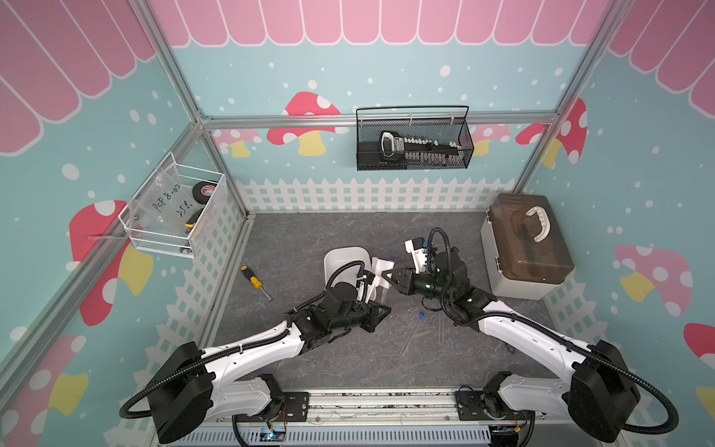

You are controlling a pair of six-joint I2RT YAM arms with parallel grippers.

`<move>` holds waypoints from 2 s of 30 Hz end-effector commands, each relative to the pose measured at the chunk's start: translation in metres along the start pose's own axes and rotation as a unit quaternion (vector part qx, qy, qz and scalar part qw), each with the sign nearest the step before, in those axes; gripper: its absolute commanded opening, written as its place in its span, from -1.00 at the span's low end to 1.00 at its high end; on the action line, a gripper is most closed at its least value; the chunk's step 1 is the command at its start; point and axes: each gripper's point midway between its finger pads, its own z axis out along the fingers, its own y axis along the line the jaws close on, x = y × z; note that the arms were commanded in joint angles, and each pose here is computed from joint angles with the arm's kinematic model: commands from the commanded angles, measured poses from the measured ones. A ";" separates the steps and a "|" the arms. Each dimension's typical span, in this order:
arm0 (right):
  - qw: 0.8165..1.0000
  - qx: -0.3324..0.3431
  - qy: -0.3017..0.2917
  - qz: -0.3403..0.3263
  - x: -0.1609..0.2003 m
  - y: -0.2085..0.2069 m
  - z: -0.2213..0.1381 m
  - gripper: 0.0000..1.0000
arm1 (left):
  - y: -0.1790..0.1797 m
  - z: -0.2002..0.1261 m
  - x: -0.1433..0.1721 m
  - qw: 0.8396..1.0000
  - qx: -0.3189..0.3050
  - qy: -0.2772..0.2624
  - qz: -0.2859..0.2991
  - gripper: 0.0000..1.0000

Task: Wipe the exteriors of test tubes
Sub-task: Wipe the dirt from the test tube.

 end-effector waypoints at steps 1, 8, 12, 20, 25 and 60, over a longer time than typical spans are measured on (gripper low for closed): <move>1.000 0.005 -0.020 -0.015 -0.014 0.003 0.002 -0.69 | -0.015 -0.002 -0.008 0.999 0.018 -0.002 0.028 -0.84; 1.000 -0.001 0.008 0.006 0.006 -0.005 0.007 -0.77 | -0.008 -0.009 -0.022 0.999 -0.003 -0.032 0.022 -0.84; 0.999 -0.001 0.024 0.023 0.030 -0.010 0.004 -0.77 | -0.006 -0.012 -0.029 0.999 -0.007 -0.042 0.022 -0.84; 0.998 0.001 0.044 0.034 0.060 -0.007 0.001 -0.75 | -0.003 -0.011 -0.035 0.999 -0.012 -0.045 0.024 -0.84; 0.998 -0.005 0.052 0.037 0.070 -0.001 0.006 -0.74 | -0.002 -0.012 -0.040 0.998 -0.016 -0.052 0.024 -0.84; 0.998 -0.004 0.060 0.033 0.080 0.003 0.009 -0.63 | -0.008 -0.014 -0.057 0.997 -0.009 -0.070 0.035 -0.84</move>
